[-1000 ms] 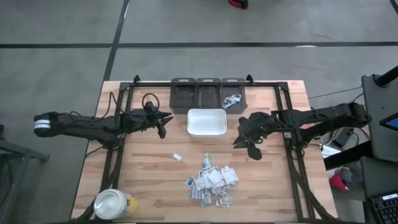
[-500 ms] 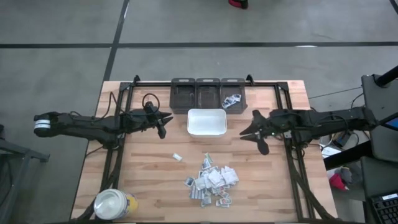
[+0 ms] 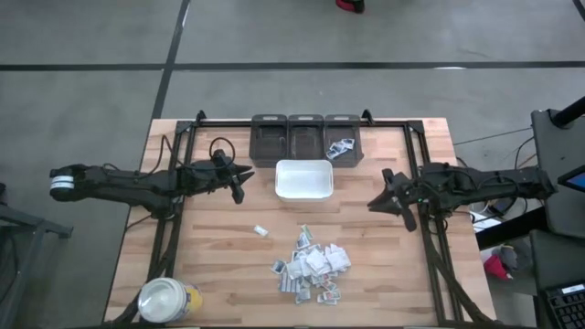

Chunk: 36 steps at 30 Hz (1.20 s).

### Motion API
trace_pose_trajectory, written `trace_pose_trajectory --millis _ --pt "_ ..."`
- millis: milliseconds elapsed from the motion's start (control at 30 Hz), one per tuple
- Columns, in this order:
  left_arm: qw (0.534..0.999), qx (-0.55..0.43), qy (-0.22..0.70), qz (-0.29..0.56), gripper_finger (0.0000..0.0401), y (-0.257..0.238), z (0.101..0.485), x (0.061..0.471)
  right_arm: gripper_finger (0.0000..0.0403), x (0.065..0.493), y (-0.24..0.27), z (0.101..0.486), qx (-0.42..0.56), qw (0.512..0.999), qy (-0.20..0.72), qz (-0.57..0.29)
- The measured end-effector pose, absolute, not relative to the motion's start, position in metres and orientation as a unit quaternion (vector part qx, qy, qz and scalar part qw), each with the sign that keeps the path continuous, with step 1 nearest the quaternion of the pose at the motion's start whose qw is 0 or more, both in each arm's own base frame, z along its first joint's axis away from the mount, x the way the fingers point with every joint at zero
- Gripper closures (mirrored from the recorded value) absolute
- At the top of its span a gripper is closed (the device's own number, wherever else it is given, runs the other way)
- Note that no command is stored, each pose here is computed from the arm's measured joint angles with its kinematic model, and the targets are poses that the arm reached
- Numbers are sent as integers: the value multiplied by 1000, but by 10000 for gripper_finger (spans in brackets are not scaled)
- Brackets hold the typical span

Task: Pick & Place First Aid Supplies
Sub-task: Put the white alcohol pad into the right black bin

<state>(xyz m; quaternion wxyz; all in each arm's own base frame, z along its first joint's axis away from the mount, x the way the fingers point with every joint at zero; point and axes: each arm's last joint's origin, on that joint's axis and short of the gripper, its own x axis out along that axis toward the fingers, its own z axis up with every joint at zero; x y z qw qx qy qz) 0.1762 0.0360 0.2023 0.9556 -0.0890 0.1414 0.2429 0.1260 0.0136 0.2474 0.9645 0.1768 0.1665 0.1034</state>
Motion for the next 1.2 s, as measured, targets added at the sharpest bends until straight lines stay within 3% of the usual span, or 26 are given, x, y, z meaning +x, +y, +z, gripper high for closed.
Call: trace_pose_trajectory --millis 167,433,733,900,1200 --pt "955 -106 133 245 305 36 203 176 355 126 14 240 176 970 125 114" --pt "935 -250 63 244 305 36 210 179 360 128 14 219 175 970 120 116" --pt "941 -242 60 229 305 35 212 179 360 121 13 215 182 972 96 114" --pt "944 -249 63 205 304 33 213 180 359 112 7 217 193 978 72 32" --pt "953 -222 107 174 305 20 251 188 358 93 5 222 190 981 36 22"
